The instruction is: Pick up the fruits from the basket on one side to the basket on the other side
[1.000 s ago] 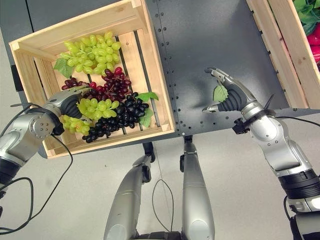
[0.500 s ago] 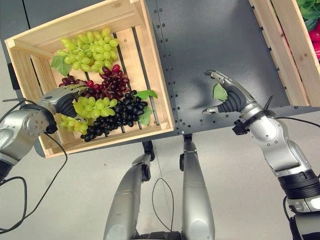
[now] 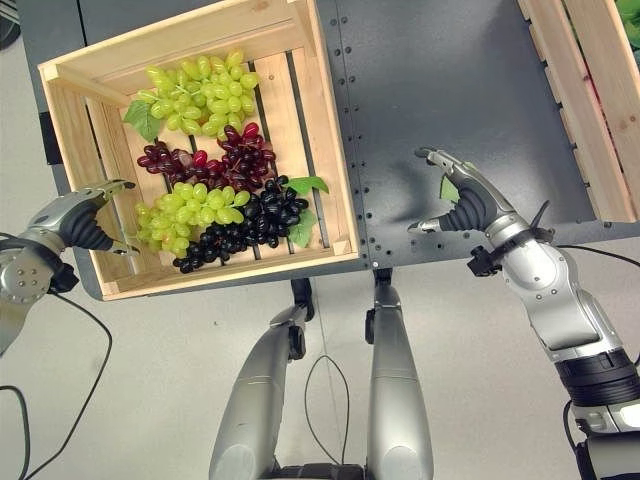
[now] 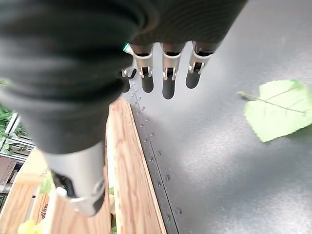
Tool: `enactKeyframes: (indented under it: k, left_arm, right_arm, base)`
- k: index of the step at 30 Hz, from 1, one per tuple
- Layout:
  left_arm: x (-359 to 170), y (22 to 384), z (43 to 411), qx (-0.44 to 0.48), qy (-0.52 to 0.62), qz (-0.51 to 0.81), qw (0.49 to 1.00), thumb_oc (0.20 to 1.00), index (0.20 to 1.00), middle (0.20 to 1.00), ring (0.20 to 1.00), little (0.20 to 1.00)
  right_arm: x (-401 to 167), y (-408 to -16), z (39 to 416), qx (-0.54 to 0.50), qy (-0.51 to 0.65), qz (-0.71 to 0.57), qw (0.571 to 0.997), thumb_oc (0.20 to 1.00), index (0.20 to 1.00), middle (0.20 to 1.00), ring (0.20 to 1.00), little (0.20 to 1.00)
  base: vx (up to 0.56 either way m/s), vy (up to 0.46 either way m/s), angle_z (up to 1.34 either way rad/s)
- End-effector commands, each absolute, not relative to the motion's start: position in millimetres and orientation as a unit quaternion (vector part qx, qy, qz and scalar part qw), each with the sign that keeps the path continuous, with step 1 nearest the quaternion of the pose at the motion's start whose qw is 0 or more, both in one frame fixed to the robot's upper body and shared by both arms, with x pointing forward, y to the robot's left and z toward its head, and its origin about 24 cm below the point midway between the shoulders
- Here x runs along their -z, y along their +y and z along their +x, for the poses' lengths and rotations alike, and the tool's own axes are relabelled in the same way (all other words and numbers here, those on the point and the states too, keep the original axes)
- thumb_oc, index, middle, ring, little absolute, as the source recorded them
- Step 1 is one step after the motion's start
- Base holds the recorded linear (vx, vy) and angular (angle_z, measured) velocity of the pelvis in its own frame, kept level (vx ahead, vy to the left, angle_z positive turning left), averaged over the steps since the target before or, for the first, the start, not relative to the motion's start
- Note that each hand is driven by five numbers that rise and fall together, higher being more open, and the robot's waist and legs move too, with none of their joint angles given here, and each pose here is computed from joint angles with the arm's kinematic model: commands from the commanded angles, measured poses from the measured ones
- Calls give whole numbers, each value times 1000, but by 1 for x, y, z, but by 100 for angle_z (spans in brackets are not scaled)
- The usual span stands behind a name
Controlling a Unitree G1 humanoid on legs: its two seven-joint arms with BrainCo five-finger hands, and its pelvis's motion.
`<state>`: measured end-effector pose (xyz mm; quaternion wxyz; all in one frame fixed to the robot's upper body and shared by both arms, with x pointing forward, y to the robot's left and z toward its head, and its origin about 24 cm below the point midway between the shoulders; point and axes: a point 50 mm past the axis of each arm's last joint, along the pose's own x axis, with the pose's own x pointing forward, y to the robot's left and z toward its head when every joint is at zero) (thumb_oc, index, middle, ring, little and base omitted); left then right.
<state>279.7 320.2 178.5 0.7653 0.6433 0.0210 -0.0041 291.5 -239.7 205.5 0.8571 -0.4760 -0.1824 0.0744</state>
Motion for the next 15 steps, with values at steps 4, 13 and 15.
enactKeyframes:
  k: [4,13,15]
  left_arm:
    - [-196,334,269,-21,24,659,751,1000,1000,1000,1000,1000]
    - [-199,317,280,-5,-4,664,748,1000,1000,1000,1000,1000]
    - [-200,313,282,-3,-9,664,747,1000,1000,1000,1000,1000]
  right_arm:
    - [-228,-228,282,-87,-240,-483,838,1000,1000,1000,1000,1000]
    - [-228,-224,284,-92,-240,-485,836,1000,1000,1000,1000,1000]
    - [-228,-224,284,-91,-239,-485,836,1000,1000,1000,1000,1000]
  base:
    - [0,0,0]
    - [0,0,0]
    - [0,0,0]
